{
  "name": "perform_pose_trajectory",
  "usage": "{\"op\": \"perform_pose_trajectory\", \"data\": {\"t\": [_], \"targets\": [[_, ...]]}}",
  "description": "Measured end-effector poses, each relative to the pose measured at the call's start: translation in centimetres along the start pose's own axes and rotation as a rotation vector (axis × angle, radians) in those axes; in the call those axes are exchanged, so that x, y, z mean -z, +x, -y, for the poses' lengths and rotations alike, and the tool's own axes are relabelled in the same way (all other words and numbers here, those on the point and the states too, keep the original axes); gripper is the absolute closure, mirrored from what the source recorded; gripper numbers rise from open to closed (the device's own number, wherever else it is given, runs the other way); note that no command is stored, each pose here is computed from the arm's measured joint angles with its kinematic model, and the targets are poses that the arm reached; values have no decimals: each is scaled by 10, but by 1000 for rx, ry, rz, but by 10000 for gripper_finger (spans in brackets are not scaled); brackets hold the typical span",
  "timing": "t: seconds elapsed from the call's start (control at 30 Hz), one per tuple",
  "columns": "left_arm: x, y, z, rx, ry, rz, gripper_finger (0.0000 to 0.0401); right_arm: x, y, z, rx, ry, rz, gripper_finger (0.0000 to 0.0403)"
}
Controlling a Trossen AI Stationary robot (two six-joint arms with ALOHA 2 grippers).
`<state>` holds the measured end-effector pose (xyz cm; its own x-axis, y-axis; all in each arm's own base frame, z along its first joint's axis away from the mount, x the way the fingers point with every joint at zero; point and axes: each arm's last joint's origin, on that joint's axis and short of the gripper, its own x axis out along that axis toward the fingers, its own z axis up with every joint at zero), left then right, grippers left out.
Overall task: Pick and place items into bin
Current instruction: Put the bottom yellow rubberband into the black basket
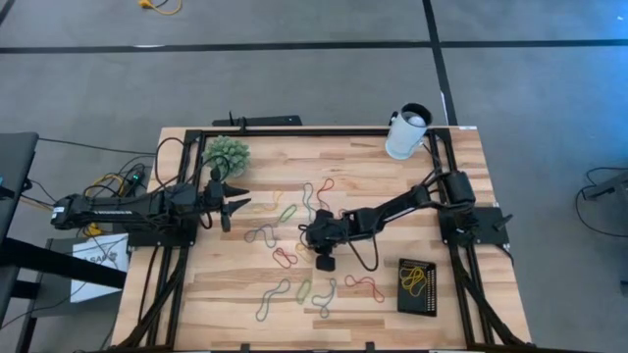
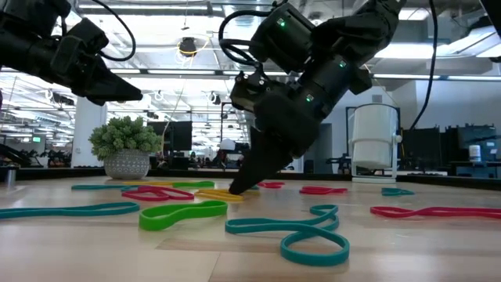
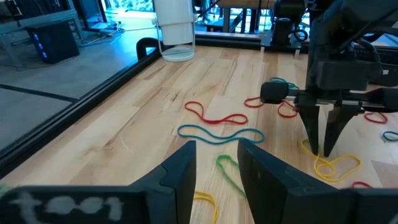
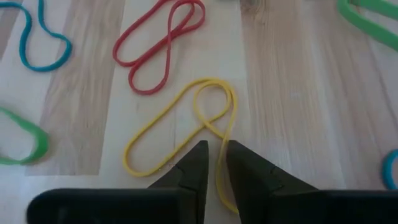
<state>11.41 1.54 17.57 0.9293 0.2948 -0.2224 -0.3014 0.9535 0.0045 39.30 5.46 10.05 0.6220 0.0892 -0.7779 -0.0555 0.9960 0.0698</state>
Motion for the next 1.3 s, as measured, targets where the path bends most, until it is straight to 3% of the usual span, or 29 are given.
{"op": "perform_pose_trajectory", "data": {"t": [0.13, 0.27, 0.4, 0.57, 0.67, 0.9, 1.13, 1.3], "targets": [[1, 0, 0, -1, 1, -5, 292, 1, -1, -6, -5, -83, -6, 394], [1, 0, 0, -1, 2, -8, 292, -2, -14, -15, -16, -88, -15, 393], [1, 0, 0, -1, 3, -14, 292, -13, -56, -28, -37, -87, -61, 400], [2, 0, 0, -2, 4, -18, 292, -21, -125, -45, 12, 17, -203, 401], [2, 0, 0, -2, 4, -21, 292, -27, -174, -57, 34, 96, -218, 401], [2, 0, 0, -3, -8, -22, 292, -12, -266, -77, 29, 354, -246, 402], [2, 0, 0, -3, -9, -22, 292, 17, -312, -90, 44, 536, -317, 402], [2, 0, 0, -3, -10, -22, 292, 32, -316, -104, 143, 488, -317, 403]]}}
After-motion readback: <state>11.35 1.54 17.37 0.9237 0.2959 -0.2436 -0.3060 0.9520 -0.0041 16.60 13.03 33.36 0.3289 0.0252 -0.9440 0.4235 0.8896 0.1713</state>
